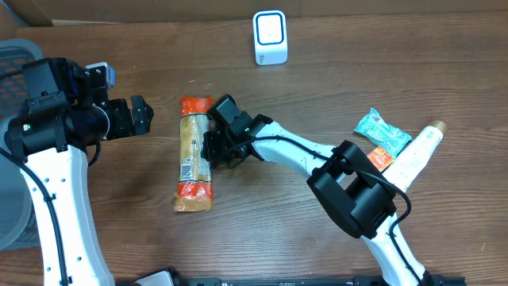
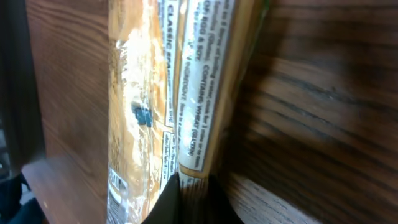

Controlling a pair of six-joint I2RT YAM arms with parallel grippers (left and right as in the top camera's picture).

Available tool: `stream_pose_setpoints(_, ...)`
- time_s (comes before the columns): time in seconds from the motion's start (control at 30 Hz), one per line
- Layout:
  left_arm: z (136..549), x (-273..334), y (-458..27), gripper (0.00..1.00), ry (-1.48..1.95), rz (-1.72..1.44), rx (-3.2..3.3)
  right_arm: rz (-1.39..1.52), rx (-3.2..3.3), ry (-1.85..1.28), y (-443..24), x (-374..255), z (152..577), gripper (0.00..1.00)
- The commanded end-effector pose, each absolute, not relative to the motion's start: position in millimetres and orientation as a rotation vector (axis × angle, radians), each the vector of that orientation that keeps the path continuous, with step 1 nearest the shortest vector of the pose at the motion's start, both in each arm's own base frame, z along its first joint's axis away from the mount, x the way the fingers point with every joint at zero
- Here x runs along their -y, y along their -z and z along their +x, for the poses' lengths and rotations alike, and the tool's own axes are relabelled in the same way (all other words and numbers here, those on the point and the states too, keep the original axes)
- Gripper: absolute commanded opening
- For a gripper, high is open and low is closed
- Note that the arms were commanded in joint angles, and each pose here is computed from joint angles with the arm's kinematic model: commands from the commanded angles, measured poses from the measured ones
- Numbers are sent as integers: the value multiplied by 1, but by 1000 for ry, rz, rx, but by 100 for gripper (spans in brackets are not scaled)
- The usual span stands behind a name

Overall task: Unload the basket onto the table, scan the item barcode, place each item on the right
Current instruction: 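Reach the right gripper to the pasta bag and grasp it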

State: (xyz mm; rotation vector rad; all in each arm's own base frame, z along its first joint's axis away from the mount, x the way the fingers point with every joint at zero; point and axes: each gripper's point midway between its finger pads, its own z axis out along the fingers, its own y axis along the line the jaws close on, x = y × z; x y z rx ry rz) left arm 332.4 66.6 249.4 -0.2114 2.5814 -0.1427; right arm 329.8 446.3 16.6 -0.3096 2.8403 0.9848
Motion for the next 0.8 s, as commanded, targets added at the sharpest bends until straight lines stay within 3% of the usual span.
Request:
stream_pose_setpoints(0.0, 333, -63, -262, 100, 139, -163, -2547, -288, -2893, -866, 7, -430, 327, 4)
stream_pose_setpoints(0.27, 333, -63, -262, 100, 139, -164, -2547, -242, -2967, -836, -21, -399, 332, 4)
stream_pose_setpoints(0.7, 333, -63, -262, 100, 139, -163, -2547, -374, -3037, -491, -65, -283, 344, 4)
stream_pose_setpoints(0.73, 333, -63, -262, 100, 139, -164, -2547, -382, -3054, -479, -64, -277, 342, 7)
stream_pose_setpoints(0.77, 333, -63, -262, 100, 139, -163, -2547, -374, -3074, -465, -63, -271, 341, 18)
